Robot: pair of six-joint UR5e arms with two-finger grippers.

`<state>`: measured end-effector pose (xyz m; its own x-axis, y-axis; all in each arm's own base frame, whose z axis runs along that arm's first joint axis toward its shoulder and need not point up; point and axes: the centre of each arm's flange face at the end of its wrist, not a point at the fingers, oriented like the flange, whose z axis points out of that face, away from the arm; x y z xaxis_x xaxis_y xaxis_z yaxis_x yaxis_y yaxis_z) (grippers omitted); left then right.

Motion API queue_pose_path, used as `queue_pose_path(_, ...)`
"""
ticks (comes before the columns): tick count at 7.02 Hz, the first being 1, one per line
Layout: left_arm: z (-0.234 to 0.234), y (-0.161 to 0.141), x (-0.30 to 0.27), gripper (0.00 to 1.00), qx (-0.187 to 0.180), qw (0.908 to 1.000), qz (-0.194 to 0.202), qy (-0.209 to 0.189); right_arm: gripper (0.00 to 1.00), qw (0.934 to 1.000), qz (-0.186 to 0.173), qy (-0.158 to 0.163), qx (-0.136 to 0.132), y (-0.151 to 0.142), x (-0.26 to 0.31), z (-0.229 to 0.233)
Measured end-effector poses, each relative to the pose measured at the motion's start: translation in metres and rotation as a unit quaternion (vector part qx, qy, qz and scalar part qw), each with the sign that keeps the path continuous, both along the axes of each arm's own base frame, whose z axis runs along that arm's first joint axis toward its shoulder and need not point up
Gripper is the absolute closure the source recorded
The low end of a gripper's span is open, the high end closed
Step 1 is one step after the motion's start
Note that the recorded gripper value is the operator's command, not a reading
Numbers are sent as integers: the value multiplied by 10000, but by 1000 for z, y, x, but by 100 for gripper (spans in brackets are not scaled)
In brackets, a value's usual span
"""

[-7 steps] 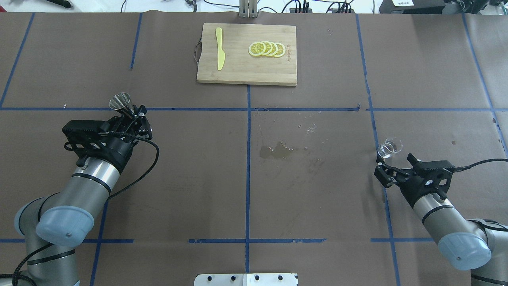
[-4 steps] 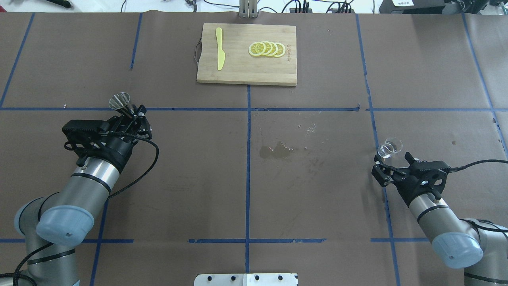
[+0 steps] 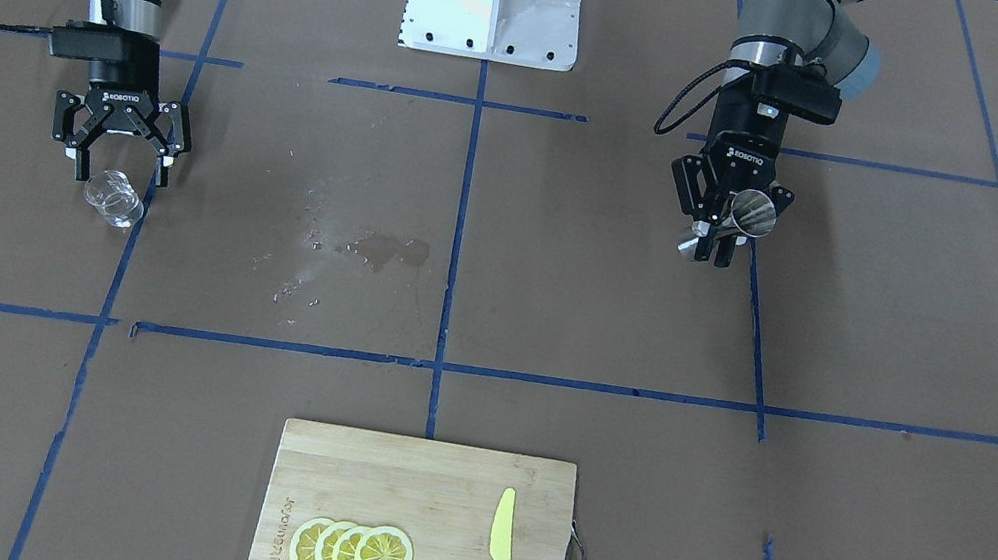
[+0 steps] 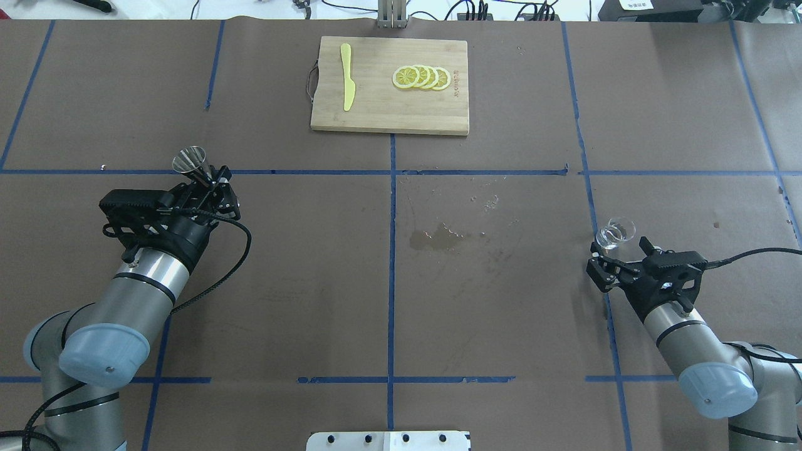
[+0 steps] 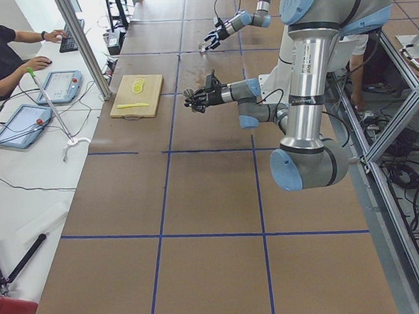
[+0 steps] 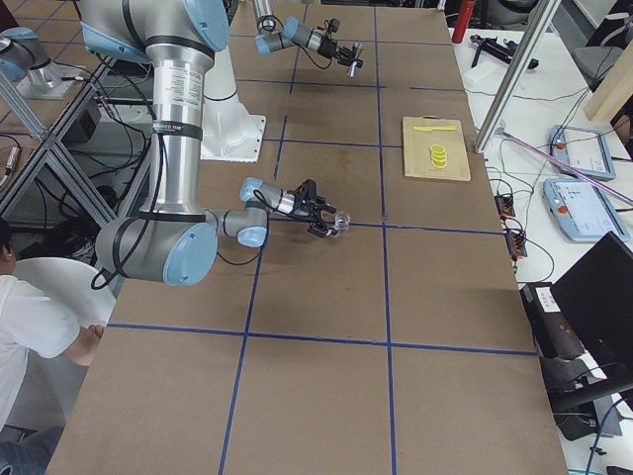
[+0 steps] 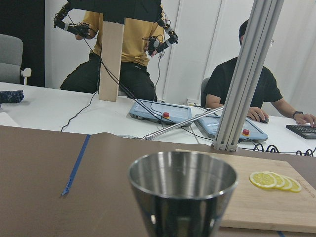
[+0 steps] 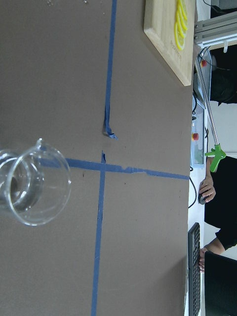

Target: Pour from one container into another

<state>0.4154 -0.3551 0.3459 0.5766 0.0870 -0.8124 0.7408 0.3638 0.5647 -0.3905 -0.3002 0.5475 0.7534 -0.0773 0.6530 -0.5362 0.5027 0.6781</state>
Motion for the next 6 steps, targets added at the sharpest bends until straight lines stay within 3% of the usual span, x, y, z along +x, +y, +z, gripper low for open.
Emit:
queue_pose_path(3,1,0,1,100,-5,10000,2,-16,0,9999,164,11,15,-23,-12,-1)
queue_pose_path(6,3,-1,3,100,-13,10000,1,-26,5,9998,171,25,64,-28,-14,0)
